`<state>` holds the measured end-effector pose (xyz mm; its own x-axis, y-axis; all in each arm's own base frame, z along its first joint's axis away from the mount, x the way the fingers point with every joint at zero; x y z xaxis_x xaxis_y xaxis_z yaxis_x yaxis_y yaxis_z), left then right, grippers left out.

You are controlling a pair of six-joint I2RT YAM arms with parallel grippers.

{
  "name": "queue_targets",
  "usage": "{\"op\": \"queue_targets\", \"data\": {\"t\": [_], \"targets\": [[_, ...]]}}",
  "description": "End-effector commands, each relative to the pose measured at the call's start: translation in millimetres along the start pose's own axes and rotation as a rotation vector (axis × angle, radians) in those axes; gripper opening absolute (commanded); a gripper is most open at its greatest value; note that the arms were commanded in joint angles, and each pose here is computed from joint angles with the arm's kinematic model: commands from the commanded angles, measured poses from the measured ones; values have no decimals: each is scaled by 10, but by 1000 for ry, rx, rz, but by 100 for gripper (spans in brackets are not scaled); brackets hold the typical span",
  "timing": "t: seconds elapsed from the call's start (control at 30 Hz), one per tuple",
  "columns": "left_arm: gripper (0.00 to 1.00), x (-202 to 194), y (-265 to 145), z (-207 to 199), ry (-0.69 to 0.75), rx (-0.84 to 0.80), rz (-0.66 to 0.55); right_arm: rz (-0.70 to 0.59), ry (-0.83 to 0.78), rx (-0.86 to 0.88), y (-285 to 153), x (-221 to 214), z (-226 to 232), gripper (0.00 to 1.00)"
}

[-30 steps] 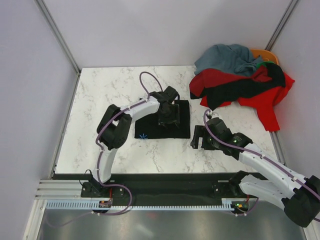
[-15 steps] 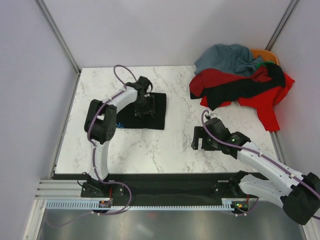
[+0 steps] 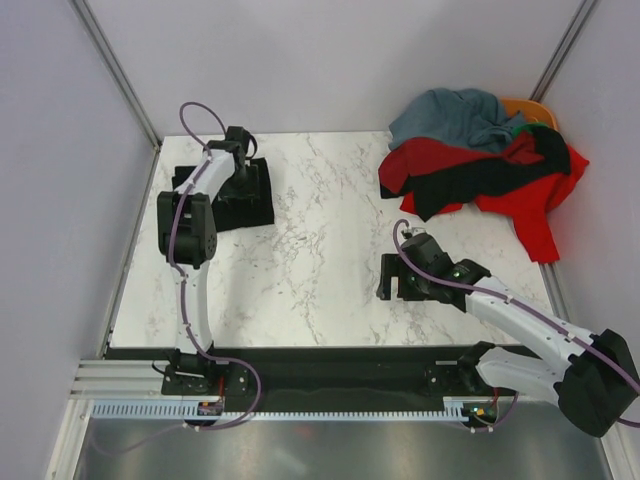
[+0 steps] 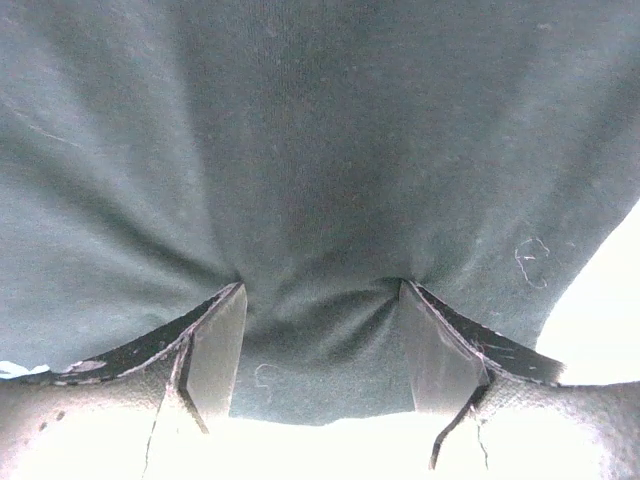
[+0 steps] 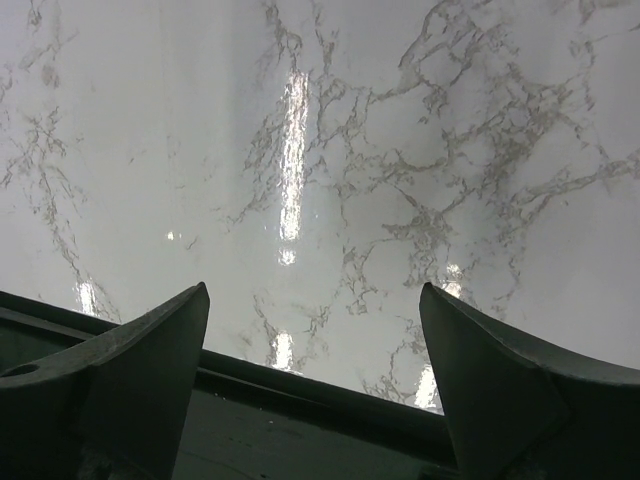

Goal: Fold and stack the t-shirts
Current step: Neatly place the folded tshirt to the corner

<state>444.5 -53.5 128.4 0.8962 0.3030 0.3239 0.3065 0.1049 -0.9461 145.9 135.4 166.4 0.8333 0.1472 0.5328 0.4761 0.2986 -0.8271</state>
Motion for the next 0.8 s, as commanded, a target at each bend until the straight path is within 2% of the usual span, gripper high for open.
{"op": "queue_targets", "data": {"t": [0.0,0.03,0.1,0.13,0.23,0.3,0.33,0.4,0.43,0.53,0.77], "targets": [[70,313,-292,114,35,80,-124,-7,-15,31,64,22,35,94],[71,357,-558,120,7,56,-177,-7,-16,31,78,26,37,94],[73,339,-832,138,-80,23,-222,-2,-18,36,108,34,50,94],[73,318,-1123,176,-113,-10,-269,-2,-16,44,111,42,56,94],[72,-21,-1237,245,-191,-67,-207,-17,1,58,114,64,81,94],[70,-208,-1219,278,-200,-95,-174,-29,9,62,103,64,79,94],[70,-430,-1049,335,-198,-76,-107,-30,11,63,104,55,80,94],[70,-597,-1023,378,-216,-110,-108,-30,19,66,109,28,73,94],[70,-795,-867,435,-215,-85,-53,-25,21,89,100,20,86,94],[70,-1011,-654,462,-223,-99,8,-18,22,95,110,-20,81,94],[69,-921,-335,395,-243,-99,50,-19,21,89,98,-69,54,94]]}}
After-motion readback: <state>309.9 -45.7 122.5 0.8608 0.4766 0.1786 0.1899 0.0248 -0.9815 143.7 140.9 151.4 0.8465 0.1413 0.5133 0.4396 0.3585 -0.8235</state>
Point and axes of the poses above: each gripper's point midway between its finger pads, its own y axis out along the fingers, its own z axis along the line the jaws close on, x = y × z, the point moved 10 cm from there along -y, back along the fingers, and after that the axes turned 13 degrees about -y, right-handed, at the moved point
